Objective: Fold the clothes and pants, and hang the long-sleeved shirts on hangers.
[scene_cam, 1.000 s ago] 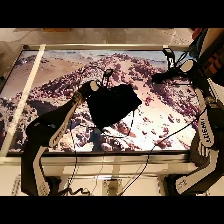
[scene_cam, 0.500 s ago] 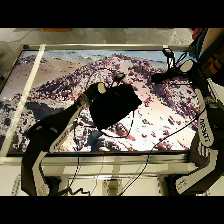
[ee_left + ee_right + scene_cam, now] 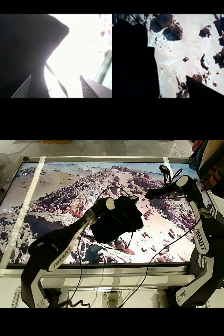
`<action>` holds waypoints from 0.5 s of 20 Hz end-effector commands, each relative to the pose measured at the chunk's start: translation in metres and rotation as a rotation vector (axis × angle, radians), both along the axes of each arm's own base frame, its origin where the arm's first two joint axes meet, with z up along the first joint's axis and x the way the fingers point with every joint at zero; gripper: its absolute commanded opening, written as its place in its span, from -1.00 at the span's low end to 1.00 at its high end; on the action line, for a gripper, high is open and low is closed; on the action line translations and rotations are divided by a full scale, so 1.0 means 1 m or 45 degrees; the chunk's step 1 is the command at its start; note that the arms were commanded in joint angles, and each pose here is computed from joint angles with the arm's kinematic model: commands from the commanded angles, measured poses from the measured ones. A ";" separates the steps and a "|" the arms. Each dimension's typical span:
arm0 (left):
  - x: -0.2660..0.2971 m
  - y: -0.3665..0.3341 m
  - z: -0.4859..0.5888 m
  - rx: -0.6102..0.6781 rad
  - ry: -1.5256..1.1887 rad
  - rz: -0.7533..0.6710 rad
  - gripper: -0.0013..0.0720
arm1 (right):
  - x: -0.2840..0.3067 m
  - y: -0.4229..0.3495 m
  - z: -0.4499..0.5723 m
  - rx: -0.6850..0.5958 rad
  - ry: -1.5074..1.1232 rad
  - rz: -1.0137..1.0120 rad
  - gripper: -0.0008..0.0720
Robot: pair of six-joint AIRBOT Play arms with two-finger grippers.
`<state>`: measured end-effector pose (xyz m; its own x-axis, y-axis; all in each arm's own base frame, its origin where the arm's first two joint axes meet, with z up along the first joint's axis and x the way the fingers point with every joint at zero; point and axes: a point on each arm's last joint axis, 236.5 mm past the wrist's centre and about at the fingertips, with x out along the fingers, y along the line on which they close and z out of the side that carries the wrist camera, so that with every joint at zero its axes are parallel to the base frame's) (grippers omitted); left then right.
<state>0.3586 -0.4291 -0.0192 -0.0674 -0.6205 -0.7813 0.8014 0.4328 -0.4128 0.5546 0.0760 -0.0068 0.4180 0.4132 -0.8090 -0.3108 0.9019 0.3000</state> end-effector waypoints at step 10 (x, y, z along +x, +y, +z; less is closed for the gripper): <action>0.087 0.157 0.136 0.010 -0.282 0.398 0.37 | -0.041 0.107 -0.036 -0.227 0.007 0.509 0.95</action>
<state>0.4326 -0.3051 0.0970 0.2282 -0.5997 -0.7670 0.7433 0.6161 -0.2607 0.5272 0.1726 -0.0320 0.2917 0.4521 -0.8429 -0.5857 0.7811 0.2163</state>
